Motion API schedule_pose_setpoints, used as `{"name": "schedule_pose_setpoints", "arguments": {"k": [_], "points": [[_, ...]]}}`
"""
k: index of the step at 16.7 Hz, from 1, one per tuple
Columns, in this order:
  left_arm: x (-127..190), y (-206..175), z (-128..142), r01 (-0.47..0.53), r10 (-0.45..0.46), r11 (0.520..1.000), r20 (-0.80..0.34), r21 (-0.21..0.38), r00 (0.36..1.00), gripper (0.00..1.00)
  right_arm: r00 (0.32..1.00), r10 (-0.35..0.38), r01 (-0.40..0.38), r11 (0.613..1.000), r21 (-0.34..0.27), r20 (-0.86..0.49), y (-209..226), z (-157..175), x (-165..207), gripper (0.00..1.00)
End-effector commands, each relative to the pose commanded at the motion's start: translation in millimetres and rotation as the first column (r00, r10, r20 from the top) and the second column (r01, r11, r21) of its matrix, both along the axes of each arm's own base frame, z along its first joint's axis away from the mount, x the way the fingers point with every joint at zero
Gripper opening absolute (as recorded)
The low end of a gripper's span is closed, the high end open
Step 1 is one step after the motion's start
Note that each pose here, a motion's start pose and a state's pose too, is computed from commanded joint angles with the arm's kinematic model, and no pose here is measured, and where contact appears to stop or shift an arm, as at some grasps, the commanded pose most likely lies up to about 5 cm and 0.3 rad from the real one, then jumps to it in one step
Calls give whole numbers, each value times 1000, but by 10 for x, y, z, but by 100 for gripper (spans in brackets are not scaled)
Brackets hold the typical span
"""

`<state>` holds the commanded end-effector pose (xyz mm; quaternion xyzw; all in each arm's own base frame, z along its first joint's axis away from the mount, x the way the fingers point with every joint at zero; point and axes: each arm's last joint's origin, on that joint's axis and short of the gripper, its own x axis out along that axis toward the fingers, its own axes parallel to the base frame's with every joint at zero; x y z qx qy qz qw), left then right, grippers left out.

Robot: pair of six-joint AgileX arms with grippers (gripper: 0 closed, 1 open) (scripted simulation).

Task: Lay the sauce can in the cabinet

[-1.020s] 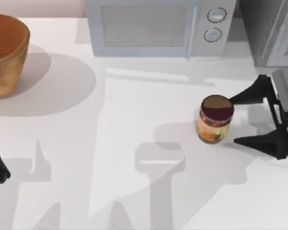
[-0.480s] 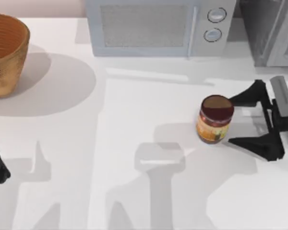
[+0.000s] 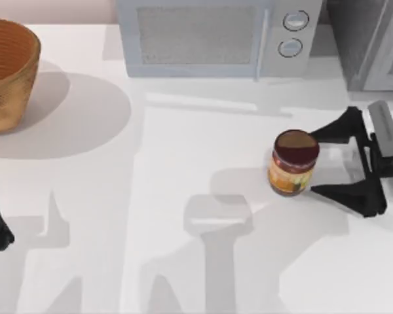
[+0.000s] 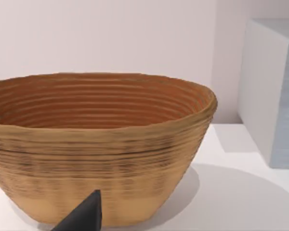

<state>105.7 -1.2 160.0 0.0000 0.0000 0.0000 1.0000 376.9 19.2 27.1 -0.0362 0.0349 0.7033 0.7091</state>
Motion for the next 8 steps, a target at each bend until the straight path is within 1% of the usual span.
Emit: {"name": "schedule_pose_setpoints", "arguments": {"k": [8], "points": [[0,0,0,0,0,1000,0,0,1000,100,1000,-1,1,1000,-1,-5,191,-118,85,100]]}}
